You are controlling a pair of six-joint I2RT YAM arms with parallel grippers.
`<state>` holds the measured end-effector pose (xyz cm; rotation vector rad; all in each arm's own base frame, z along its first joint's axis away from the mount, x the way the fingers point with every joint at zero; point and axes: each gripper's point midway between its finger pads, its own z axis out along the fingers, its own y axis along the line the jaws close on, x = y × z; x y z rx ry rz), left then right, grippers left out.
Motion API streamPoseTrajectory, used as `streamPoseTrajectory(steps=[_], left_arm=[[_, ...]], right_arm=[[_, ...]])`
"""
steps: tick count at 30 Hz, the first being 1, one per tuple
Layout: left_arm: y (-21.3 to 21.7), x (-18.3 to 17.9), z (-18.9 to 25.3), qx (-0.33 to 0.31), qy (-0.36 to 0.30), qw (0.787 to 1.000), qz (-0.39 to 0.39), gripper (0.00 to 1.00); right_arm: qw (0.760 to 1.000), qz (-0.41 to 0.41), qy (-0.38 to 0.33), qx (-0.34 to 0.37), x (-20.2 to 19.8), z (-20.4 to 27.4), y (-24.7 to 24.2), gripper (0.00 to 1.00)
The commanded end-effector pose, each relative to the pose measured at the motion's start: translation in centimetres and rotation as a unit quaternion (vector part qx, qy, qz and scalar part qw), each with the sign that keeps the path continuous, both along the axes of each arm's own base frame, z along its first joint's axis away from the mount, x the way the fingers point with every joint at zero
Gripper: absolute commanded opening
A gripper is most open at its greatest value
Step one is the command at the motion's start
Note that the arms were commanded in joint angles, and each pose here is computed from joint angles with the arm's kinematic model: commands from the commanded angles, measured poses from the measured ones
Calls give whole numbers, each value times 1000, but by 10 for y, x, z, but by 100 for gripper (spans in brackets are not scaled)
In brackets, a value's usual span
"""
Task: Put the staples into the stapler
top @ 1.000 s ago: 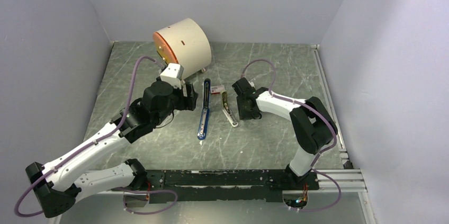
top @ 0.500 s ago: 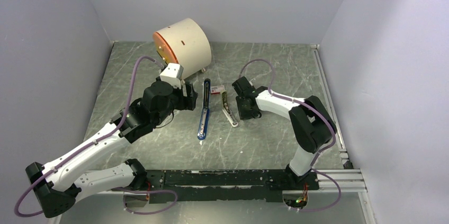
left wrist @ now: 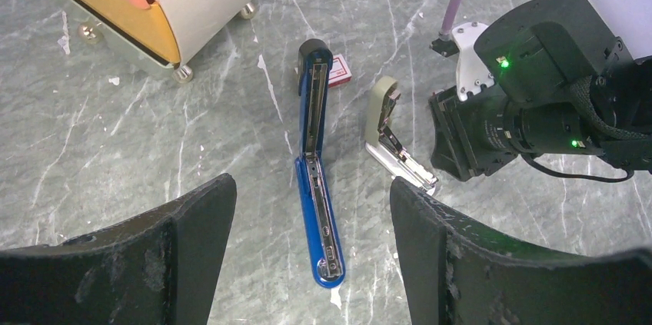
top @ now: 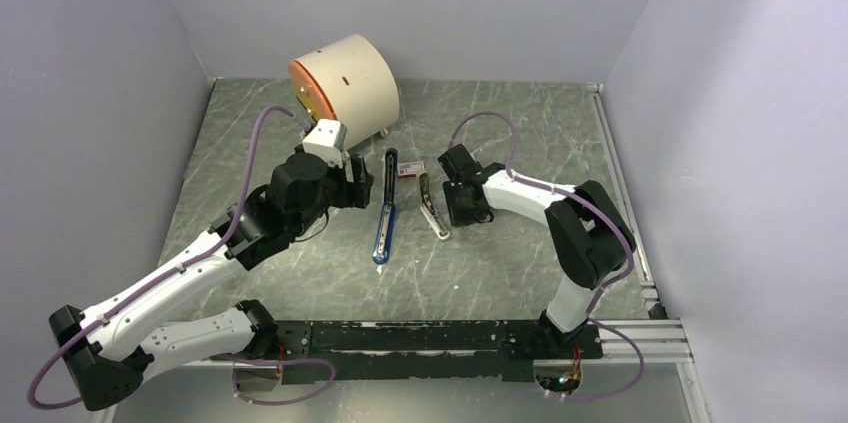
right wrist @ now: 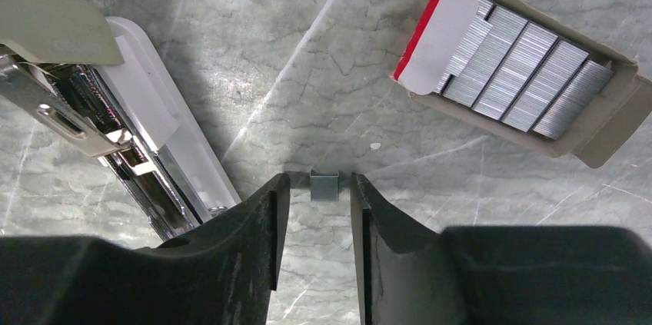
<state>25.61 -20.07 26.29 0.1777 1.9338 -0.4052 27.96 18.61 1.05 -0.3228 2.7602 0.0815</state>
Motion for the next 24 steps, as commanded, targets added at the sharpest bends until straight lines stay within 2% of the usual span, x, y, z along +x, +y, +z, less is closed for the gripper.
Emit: streamPoseTrajectory(steps=[1,15,24], left_arm=[[2,3,4,-5,-7,1000,11,78],[2,3,4,-5,-6,1000,10,78],[1,3,4,-6,-5,1000,10,78]], right_arm=[[1000,-6,28,-13,-14,-20,-6,37],[999,-12,13,-28,-10,-23,-13,33],[999,-19,6,-28,-9,-22,-14,27]])
